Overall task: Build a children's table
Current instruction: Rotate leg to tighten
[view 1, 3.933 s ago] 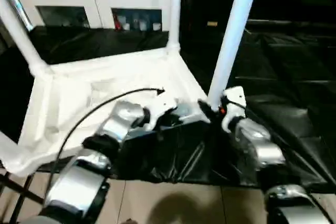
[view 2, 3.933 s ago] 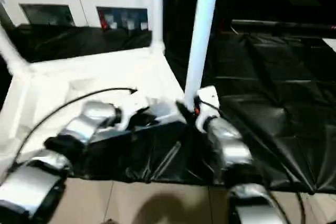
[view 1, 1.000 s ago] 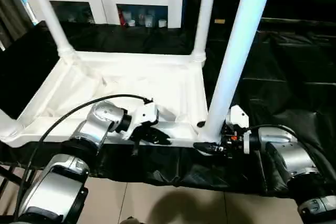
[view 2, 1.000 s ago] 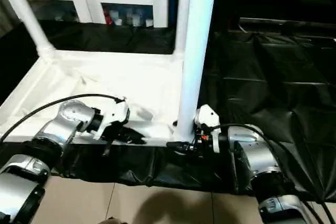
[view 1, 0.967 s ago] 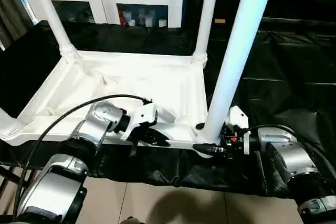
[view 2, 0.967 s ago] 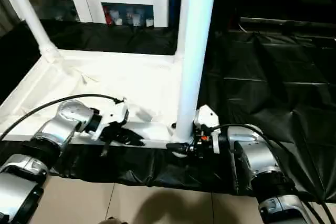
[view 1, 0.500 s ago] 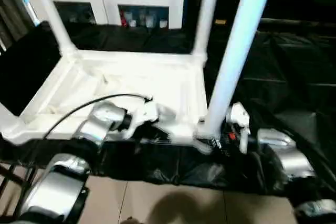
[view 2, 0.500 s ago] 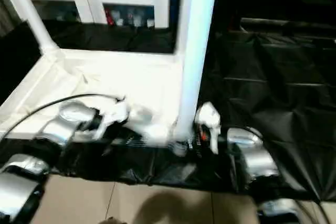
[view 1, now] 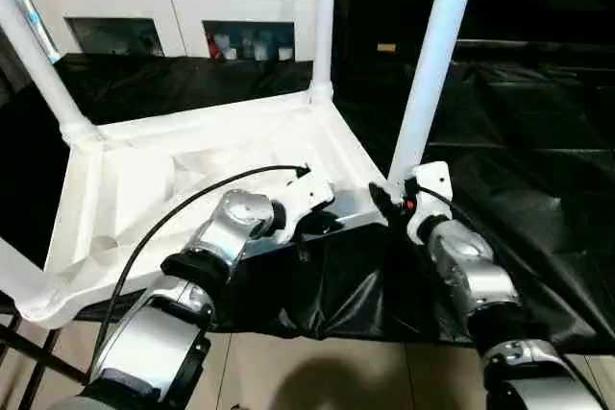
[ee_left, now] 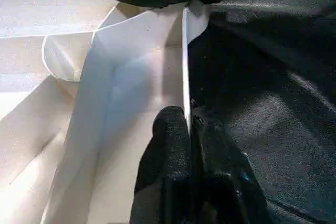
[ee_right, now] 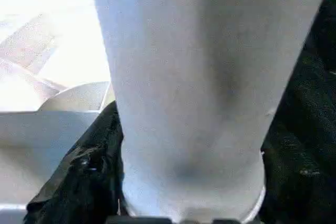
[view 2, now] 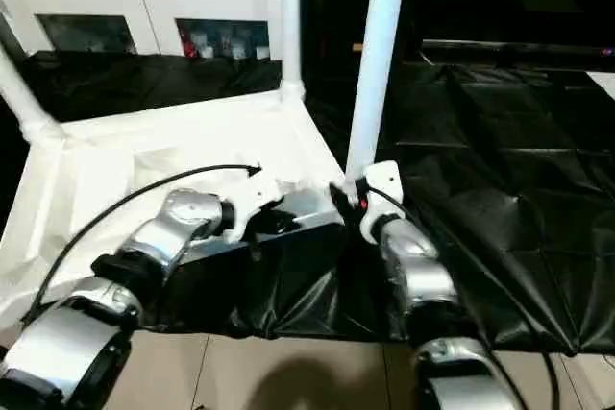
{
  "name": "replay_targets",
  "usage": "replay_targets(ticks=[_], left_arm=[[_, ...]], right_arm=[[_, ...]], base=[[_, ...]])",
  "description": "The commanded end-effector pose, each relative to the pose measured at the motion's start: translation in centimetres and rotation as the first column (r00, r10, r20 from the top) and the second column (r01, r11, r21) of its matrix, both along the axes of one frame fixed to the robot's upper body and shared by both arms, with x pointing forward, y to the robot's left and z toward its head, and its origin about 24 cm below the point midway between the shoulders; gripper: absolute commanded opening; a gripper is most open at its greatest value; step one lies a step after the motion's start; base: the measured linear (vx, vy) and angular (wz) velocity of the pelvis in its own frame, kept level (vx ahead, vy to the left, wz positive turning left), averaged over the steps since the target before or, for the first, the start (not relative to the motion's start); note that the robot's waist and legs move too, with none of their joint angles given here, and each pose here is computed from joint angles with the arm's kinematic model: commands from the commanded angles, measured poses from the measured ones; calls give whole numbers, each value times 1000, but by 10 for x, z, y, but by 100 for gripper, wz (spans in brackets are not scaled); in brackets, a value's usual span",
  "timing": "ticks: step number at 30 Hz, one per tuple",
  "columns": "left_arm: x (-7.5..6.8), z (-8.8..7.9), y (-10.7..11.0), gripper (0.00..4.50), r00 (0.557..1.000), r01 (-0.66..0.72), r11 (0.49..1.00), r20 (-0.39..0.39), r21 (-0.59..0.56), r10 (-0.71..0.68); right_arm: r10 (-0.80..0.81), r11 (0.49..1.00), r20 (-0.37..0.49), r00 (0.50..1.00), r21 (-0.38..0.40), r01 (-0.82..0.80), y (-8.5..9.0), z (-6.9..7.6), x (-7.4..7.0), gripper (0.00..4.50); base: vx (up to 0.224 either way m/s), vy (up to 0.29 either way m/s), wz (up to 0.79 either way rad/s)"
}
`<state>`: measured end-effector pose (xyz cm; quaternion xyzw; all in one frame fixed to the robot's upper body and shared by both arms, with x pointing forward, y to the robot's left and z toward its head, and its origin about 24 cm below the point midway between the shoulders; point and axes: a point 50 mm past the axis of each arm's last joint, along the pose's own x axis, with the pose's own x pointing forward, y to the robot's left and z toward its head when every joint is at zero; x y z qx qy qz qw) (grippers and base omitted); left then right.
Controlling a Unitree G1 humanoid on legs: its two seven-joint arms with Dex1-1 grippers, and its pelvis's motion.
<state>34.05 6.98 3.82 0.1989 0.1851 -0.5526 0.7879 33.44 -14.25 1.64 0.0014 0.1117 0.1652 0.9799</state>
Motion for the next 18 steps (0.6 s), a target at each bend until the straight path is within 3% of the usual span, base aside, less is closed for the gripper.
replay_targets(ticks=[1,5,10,11,12,14,18], left_arm=[[-10,-3,-25,0,996,91,996,-9,-17,-91],[-8,0,-11,0,992,129,992,2,-10,-129],[-13,4,15,0,965,262,965,-18,0,-262],[-13,4,15,0,965,262,965,-18,0,-262],[-15,4,26,0,953,301,953,-24,22,-301],[-15,4,29,0,949,316,949,-26,24,-315],[-18,7,43,0,929,367,930,-51,19,-366]], right_arm=[[119,992,-29,992,44,-118,31,-6,-4,348],[220,973,25,975,62,-221,26,4,-3,389],[503,865,29,864,-17,-502,11,10,-17,400],[503,865,29,864,-17,-502,11,10,-17,400],[599,801,26,801,-25,-598,4,13,-25,400],[626,780,22,779,-23,-626,1,14,-27,400],[762,646,-25,647,-40,-762,-12,17,-42,385]], base=[[0,0,0],[0,0,0],[0,0,0],[0,0,0],[0,0,0],[0,0,0],[0,0,0]])
